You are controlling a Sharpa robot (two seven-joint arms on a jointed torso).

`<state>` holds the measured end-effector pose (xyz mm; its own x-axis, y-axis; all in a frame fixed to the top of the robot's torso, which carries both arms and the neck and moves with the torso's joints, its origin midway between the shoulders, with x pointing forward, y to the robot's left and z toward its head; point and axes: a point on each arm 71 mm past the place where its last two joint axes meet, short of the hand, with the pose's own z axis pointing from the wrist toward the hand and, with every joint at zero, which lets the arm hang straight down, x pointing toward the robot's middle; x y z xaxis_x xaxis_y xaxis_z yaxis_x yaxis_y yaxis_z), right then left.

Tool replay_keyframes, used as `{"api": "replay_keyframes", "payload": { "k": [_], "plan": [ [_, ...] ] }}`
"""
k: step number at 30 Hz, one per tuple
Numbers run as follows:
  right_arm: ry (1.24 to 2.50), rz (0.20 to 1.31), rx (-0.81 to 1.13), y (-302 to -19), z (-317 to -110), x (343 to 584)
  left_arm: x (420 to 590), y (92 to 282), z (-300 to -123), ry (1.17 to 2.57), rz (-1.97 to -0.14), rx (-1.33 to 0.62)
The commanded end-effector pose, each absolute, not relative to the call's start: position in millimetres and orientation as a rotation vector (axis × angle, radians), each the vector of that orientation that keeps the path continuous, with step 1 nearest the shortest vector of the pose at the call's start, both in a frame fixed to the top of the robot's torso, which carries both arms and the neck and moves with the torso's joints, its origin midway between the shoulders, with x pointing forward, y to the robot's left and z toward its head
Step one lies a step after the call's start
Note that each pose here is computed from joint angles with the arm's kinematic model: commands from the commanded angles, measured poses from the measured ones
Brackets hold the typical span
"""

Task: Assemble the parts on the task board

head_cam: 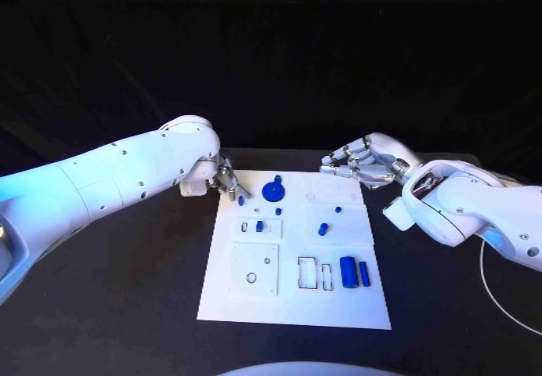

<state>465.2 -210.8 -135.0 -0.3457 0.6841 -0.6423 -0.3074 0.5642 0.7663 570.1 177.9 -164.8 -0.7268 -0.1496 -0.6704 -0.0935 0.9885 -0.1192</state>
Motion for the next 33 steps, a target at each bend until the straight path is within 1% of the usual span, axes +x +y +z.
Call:
{"api": "replay_keyframes", "payload": {
  "k": [1, 16, 33],
  "plan": [
    [1.634, 1.065, 0.31, -209.0, -135.6, 464.6, 567.8, 173.1, -166.6, 2.426, -0.127, -0.137],
    [1.636, 1.066, 0.309, -208.2, -136.0, 464.8, 569.7, 169.8, -165.3, 2.39, -0.168, -0.161],
    [1.642, 1.065, 0.31, -208.5, -136.6, 464.8, 569.5, 172.6, -167.1, 2.423, -0.131, -0.149]
  ]
}}
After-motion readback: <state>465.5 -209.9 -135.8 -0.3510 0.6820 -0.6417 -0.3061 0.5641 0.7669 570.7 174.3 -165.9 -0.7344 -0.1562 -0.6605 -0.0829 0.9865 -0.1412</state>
